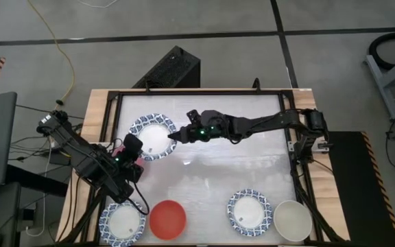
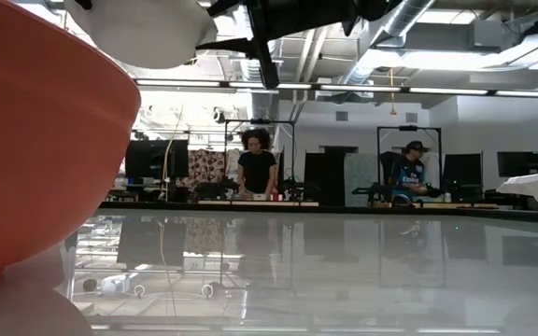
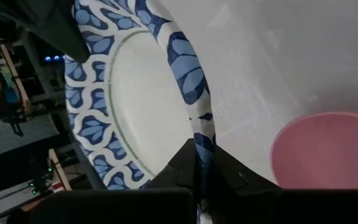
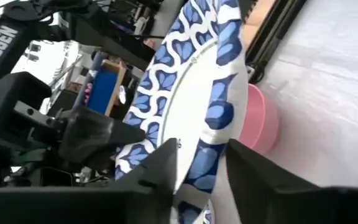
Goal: Nest bowls inside each other by size order
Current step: Stack the white bowl onto the stacked white bowls
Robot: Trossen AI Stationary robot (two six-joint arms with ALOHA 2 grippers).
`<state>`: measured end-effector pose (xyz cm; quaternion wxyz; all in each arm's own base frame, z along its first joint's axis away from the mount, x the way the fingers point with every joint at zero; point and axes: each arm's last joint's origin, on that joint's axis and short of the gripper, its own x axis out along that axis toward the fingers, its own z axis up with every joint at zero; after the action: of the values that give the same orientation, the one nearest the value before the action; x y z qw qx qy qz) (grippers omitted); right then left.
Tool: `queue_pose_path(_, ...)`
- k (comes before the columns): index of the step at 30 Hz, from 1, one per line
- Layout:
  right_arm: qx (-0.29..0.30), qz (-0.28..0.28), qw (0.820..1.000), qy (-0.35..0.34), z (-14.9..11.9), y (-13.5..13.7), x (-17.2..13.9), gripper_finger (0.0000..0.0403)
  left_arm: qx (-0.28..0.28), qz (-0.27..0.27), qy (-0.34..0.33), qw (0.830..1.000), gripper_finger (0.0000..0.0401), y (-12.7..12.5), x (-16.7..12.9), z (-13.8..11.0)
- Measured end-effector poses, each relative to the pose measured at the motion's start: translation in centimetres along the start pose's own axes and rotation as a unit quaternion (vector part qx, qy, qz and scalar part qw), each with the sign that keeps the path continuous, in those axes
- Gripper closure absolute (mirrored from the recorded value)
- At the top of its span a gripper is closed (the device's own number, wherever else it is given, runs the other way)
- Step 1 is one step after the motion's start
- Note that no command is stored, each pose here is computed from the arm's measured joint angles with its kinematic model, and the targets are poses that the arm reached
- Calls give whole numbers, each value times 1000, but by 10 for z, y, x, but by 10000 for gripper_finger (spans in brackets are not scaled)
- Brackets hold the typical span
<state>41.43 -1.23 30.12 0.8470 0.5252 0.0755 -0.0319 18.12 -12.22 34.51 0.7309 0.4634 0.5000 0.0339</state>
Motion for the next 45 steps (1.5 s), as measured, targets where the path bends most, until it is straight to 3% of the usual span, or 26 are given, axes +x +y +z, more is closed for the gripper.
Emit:
queue_pose_path(8, -1, -15, 1000, 9, -4, -2, 0, 381, -1, -23, -2, 1000, 401, -1, 0, 0)
queue_pose_path(10, -3, -17, 1000, 8, -4, -2, 0, 393, -4, -26, -3, 1000, 401, -1, 0, 1)
queue_pose_path(19, -2, -20, 1000, 9, -5, -3, 0, 392, -27, -39, -22, 999, 376, -2, 0, 5)
queue_pose_path(27, -5, -20, 1000, 9, -4, -3, 0, 393, -40, -80, -34, 995, 295, -4, -1, 8)
queue_pose_path(32, -5, -21, 1000, 10, -4, -4, 0, 394, -46, -73, -36, 996, 237, -2, -2, 8)
queue_pose_path(37, -5, -43, 999, 18, -3, -9, 0, 394, -100, -22, -57, 993, 205, 14, -15, 9)
queue_pose_path(45, -14, -53, 998, 21, -2, -12, -1, 393, -214, 8, -112, 970, 205, 49, -47, 5)
